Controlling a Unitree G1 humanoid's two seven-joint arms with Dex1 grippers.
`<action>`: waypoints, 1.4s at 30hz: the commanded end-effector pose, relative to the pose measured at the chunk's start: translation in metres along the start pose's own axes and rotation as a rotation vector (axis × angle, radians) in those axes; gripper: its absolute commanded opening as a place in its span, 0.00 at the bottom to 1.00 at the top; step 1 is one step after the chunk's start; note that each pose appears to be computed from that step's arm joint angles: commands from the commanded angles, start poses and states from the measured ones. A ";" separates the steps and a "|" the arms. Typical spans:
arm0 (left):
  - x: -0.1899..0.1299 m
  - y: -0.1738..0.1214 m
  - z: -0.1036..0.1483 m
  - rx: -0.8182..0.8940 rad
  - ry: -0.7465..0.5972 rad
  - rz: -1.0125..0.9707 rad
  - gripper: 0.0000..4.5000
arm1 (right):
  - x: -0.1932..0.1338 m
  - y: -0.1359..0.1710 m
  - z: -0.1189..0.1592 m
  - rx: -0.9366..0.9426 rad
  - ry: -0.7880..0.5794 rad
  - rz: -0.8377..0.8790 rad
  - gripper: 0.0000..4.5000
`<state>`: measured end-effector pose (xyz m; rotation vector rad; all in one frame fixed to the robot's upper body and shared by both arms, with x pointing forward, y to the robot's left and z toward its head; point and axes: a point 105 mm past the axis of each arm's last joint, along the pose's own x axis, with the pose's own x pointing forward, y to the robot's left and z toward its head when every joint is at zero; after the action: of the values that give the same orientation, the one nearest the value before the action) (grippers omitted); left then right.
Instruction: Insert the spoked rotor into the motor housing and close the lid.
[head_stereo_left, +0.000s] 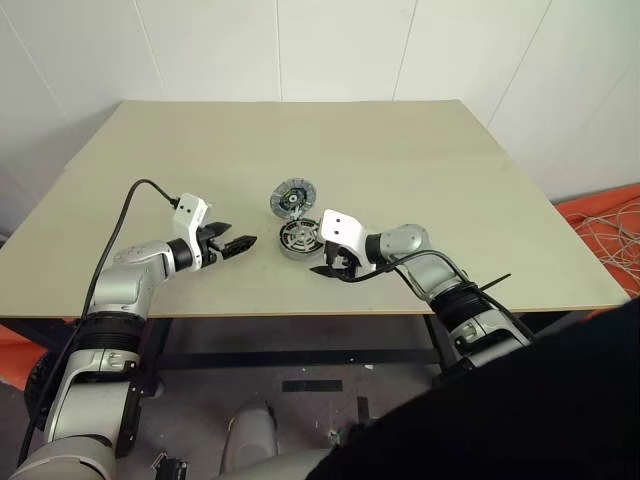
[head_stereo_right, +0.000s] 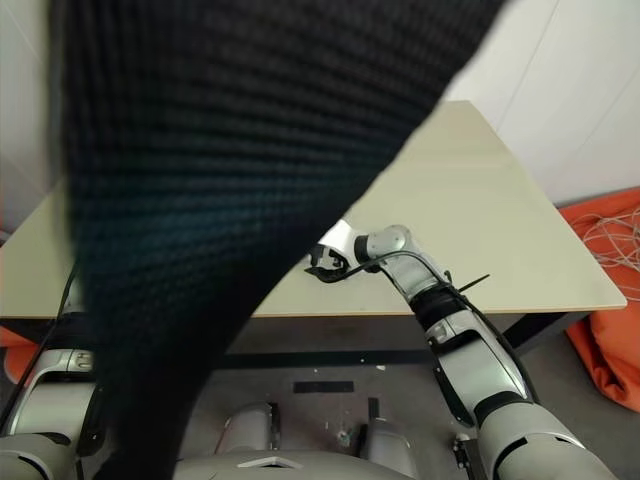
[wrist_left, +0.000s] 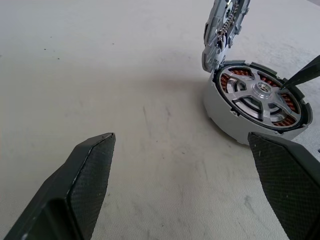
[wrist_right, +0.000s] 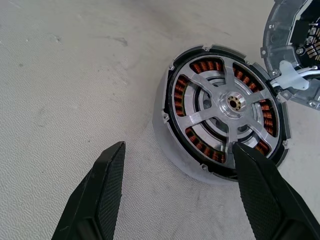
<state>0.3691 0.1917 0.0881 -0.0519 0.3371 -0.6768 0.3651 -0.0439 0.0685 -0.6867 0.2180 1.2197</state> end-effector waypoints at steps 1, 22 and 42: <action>-0.006 0.001 0.017 0.041 -0.049 0.009 1.00 | 0.001 0.000 0.007 -0.007 -0.023 -0.006 0.71; -0.005 0.001 0.016 0.035 -0.051 0.016 1.00 | 0.005 0.001 0.024 -0.041 -0.061 0.003 0.37; -0.003 0.000 0.014 0.035 -0.052 0.016 1.00 | 0.002 -0.014 0.022 0.094 -0.060 -0.081 0.01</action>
<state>0.3685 0.1924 0.0876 -0.0495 0.3335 -0.6619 0.3630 -0.0294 0.0736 -0.6315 0.2102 1.2148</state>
